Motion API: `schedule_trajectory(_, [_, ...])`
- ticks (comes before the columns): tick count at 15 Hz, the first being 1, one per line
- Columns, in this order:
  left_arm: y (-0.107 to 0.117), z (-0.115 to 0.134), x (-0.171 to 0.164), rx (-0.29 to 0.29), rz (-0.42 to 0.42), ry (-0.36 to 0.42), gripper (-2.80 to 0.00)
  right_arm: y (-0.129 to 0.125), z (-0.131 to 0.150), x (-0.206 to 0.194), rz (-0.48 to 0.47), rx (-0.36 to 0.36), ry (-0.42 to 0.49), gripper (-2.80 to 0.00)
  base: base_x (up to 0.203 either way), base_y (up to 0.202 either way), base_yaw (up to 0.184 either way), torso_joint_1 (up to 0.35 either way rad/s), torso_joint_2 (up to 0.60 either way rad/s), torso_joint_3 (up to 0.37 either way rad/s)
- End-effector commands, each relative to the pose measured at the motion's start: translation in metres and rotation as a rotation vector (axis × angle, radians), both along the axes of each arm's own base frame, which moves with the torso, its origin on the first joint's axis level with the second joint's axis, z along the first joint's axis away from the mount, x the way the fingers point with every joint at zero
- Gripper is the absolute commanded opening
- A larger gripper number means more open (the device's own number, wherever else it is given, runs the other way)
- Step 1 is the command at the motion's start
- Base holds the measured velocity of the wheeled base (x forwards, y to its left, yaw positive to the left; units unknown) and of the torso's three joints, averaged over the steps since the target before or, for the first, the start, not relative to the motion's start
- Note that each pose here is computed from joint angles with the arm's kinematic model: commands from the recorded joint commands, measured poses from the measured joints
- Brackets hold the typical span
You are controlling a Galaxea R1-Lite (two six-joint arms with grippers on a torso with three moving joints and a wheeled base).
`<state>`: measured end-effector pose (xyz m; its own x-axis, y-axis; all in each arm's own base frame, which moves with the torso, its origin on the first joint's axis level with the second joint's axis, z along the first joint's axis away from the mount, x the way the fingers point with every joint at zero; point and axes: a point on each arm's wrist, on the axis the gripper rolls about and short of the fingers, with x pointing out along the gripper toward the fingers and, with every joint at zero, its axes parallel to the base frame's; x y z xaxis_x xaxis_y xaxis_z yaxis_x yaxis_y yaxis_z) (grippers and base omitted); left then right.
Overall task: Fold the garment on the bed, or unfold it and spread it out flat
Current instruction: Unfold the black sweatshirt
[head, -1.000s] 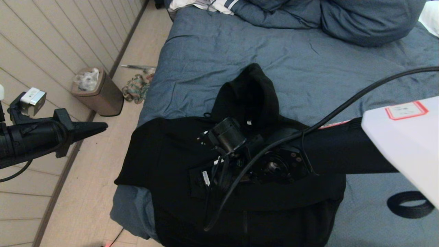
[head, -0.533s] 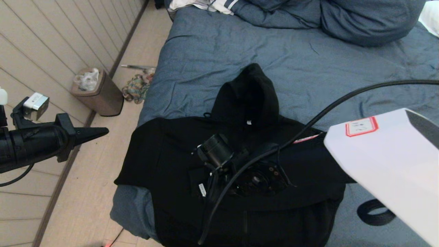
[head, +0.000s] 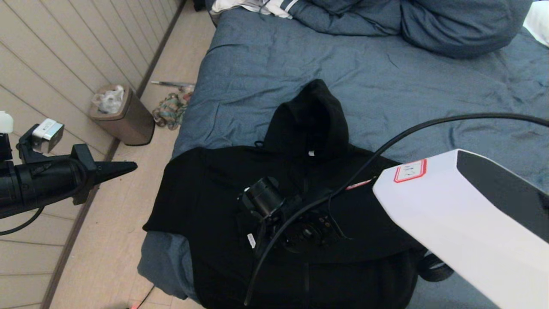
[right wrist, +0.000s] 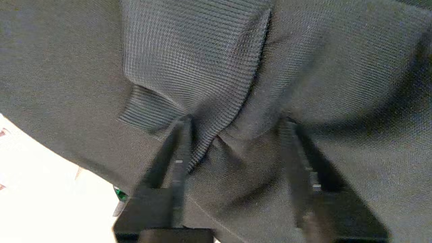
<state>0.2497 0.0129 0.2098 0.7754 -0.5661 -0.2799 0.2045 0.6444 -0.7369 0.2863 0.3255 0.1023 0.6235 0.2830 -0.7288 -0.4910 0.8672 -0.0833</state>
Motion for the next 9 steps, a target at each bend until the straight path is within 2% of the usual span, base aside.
schedule_trajectory(1, [0.000, -0.003, 0.003, -0.006, -0.002, 0.012, -2.80, 0.000, -0.007, 0.002, -0.004, -0.013, 0.011, -2.80, 0.000, 0.000, 0.000, 0.000, 0.00, 0.000])
schedule_trajectory(5, [0.000, -0.005, 0.005, -0.012, -0.014, 0.021, -2.80, -0.005, 0.012, 0.001, -0.024, 0.024, -0.037, -2.80, 0.000, 0.000, 0.000, 0.000, 0.00, 0.000])
schedule_trajectory(7, [0.000, -0.007, 0.006, -0.016, -0.018, 0.028, -2.80, -0.021, 0.046, -0.001, -0.053, 0.072, -0.092, -2.80, 0.000, 0.000, 0.000, 0.000, 0.00, 0.000])
schedule_trajectory(9, [0.000, -0.007, 0.006, -0.016, -0.019, 0.030, -2.80, -0.053, 0.090, -0.007, -0.095, 0.134, -0.159, -2.80, 0.000, 0.000, 0.000, 0.000, 0.00, 0.000])
